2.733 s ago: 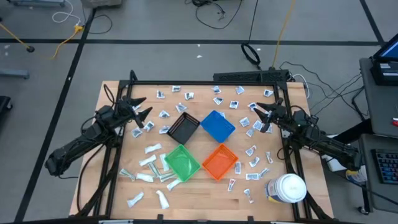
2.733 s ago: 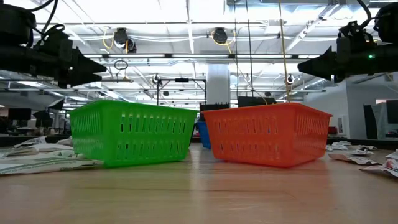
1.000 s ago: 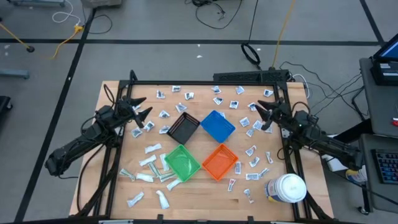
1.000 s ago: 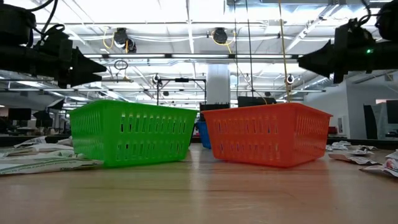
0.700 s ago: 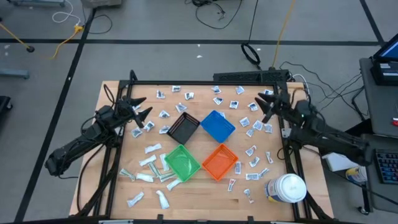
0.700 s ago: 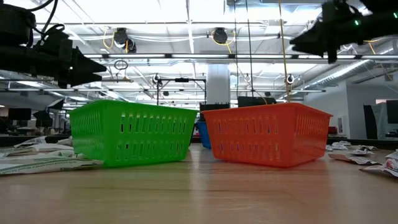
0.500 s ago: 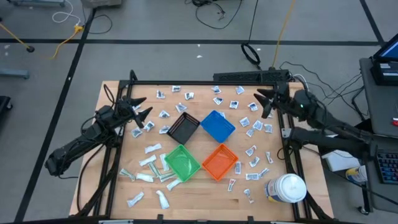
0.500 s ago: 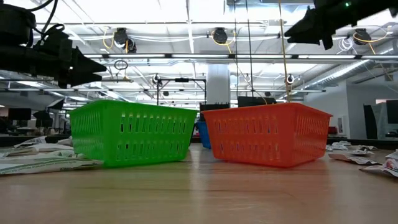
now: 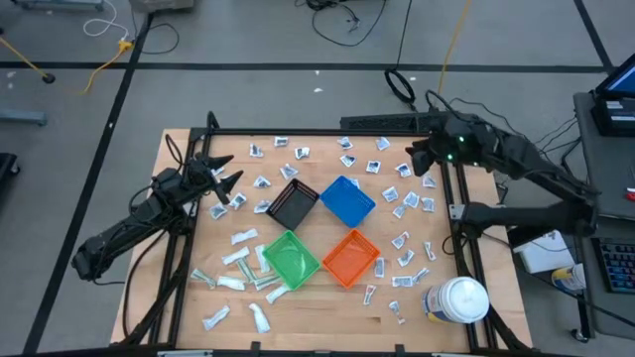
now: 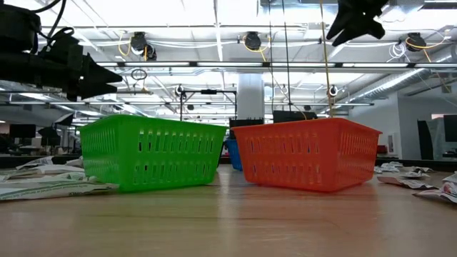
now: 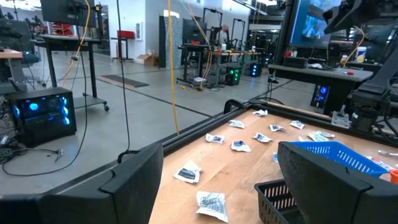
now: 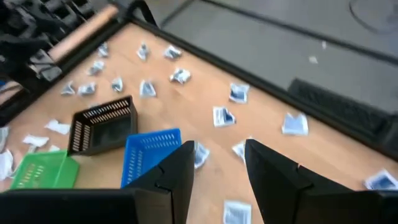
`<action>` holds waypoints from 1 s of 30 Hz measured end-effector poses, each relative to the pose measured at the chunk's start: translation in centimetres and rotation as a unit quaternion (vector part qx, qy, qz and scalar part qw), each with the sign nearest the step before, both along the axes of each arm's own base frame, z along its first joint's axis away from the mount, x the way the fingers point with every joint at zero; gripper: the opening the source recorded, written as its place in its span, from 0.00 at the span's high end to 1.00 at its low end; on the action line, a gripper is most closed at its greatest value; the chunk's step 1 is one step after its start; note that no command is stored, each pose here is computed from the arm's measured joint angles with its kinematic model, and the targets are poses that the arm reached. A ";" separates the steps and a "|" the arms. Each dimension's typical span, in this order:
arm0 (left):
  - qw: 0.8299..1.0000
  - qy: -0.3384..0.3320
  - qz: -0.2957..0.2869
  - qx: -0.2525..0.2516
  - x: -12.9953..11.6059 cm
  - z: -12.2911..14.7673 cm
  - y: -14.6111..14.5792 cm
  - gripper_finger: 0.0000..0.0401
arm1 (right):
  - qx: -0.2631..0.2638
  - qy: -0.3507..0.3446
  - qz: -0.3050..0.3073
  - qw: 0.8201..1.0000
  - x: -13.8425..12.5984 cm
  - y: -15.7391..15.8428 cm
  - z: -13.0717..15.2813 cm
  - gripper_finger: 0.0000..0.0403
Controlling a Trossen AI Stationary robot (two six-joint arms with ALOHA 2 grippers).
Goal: Pick & Place First Aid Supplies
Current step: Put the blue alcohol pad into the blue bin
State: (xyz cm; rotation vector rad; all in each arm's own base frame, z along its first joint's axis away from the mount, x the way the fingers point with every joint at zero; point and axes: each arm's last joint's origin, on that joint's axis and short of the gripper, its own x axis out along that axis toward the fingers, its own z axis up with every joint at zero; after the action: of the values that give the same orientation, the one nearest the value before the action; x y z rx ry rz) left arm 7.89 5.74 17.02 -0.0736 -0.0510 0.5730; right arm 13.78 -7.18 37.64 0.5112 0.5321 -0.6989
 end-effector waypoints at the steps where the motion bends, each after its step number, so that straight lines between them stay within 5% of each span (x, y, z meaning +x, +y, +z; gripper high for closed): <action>1: 1.000 0.000 0.000 0.000 0.0 0.0 0.0 0.19 | 0.009 0.013 0.000 1.000 0.2 -0.1 0.3 0.65; 11: 1.000 0.000 0.000 0.000 0.0 0.0 0.0 0.19 | 0.137 0.124 -0.031 0.982 3.6 -1.6 1.4 0.65; 25: 1.000 0.000 0.000 0.000 0.0 0.0 0.0 0.19 | 0.231 0.275 -0.057 0.931 5.7 -2.5 -1.9 0.65; 30: 1.000 0.000 0.000 0.000 0.0 0.0 0.0 0.19 | 0.236 0.277 -0.047 0.930 6.4 -2.8 -2.4 0.65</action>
State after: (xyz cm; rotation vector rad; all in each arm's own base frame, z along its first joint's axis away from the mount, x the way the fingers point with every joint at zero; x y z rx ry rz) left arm 7.89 5.74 17.01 -0.0736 -0.0509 0.5733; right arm 20.13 -10.00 35.27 0.7958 1.2331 -0.8118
